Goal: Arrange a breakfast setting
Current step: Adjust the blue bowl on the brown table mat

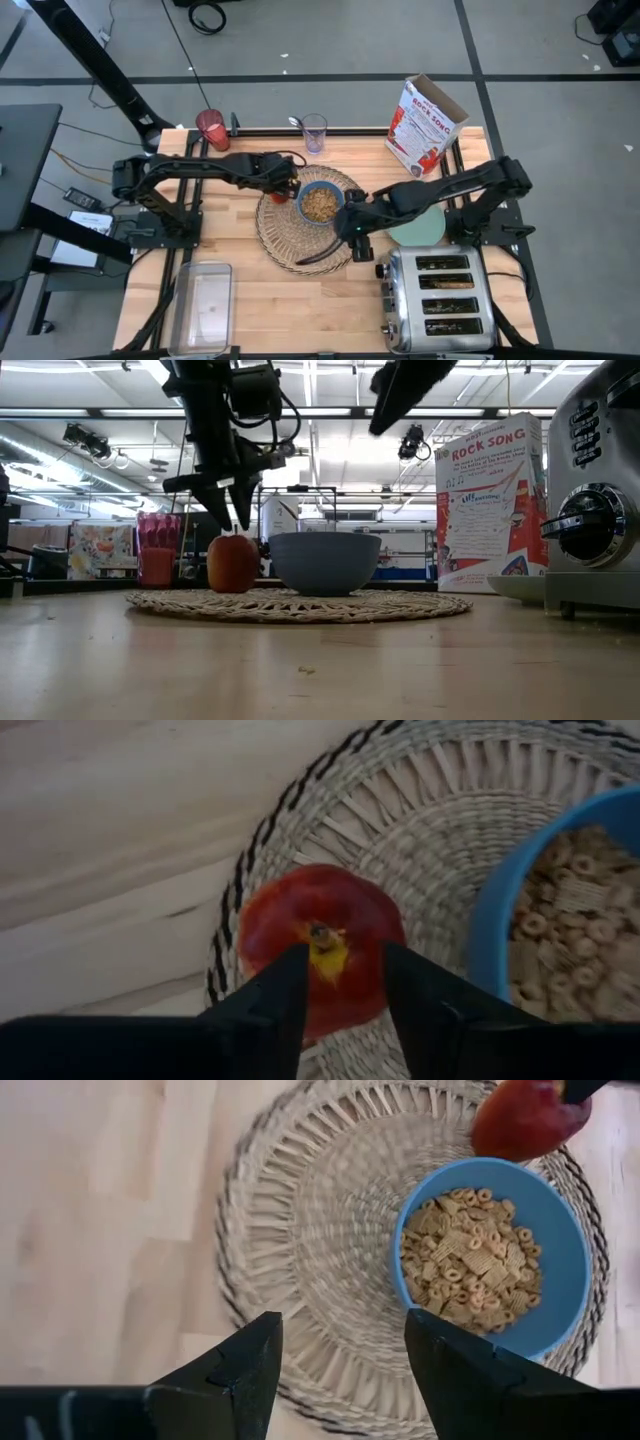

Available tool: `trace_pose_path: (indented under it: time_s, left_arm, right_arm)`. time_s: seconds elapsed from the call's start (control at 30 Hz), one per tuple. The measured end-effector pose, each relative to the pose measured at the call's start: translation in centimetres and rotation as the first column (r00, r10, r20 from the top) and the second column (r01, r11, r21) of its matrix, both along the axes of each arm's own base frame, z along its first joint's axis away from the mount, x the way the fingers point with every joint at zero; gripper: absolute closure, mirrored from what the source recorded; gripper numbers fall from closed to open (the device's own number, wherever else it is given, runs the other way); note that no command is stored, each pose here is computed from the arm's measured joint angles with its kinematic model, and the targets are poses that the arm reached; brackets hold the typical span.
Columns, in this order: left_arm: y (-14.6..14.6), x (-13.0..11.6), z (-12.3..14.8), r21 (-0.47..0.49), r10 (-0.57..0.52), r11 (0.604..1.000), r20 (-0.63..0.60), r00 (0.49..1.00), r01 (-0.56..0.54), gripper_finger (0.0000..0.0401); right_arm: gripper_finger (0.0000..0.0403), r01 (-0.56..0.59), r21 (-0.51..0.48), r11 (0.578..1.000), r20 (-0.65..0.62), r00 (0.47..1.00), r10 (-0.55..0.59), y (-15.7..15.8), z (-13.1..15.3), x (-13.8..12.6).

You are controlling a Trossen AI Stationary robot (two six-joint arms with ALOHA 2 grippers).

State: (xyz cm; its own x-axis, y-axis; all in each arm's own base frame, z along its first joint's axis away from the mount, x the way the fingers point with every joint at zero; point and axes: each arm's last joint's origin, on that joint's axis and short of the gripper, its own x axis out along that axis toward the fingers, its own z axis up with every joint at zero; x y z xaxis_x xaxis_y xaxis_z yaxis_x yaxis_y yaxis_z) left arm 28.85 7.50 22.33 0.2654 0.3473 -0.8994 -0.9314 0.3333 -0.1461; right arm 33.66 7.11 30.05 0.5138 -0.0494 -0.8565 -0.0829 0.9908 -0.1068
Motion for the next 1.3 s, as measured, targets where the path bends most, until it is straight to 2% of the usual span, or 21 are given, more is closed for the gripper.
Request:
trace_pose_path:
  time_s: [0.13,0.4,0.5,0.63,0.77,1.1,1.3]
  left_arm:
    - [-0.3,-0.4,1.1,-0.026,-0.014,1.0,0.025,1.0,0.015,0.0246]
    - [-1.2,-2.3,6.2,-0.014,-0.046,0.999,0.122,0.991,0.048,0.0241]
    - [-1.8,-3.4,8.0,0.002,-0.064,0.998,0.181,0.981,0.064,0.0241]
    - [-2.9,-4.7,9.5,0.031,-0.088,0.996,0.234,0.968,0.083,0.0241]
    - [-3.8,-5.6,10.4,0.072,-0.102,0.994,0.253,0.962,0.086,0.0241]
    - [-4.7,-6.0,10.8,0.111,-0.126,0.989,0.251,0.96,0.101,0.0241]
    - [-4.6,-6.1,10.7,0.128,-0.127,0.987,0.237,0.963,0.099,0.0241]
  right_arm:
    - [0.019,-0.046,-0.03,0.998,-0.051,0.998,0.045,-0.8,-2.0,1.5]
    - [0.0192,-0.149,-0.076,0.986,-0.123,0.983,0.139,-2.9,-6.2,4.5]
    - [0.0199,-0.154,-0.086,0.984,-0.17,0.976,0.138,-4.1,-7.8,5.2]
    - [0.022,-0.156,-0.091,0.984,-0.217,0.967,0.133,-5.5,-9.5,5.8]
    - [0.0258,-0.158,-0.047,0.986,-0.253,0.957,0.142,-6.4,-10.8,6.1]
    - [0.0387,-0.172,-0.026,0.985,-0.247,0.956,0.161,-6.1,-10.4,5.9]
    - [0.0382,-0.21,-0.035,0.977,-0.232,0.953,0.196,-4.5,-9.5,5.5]
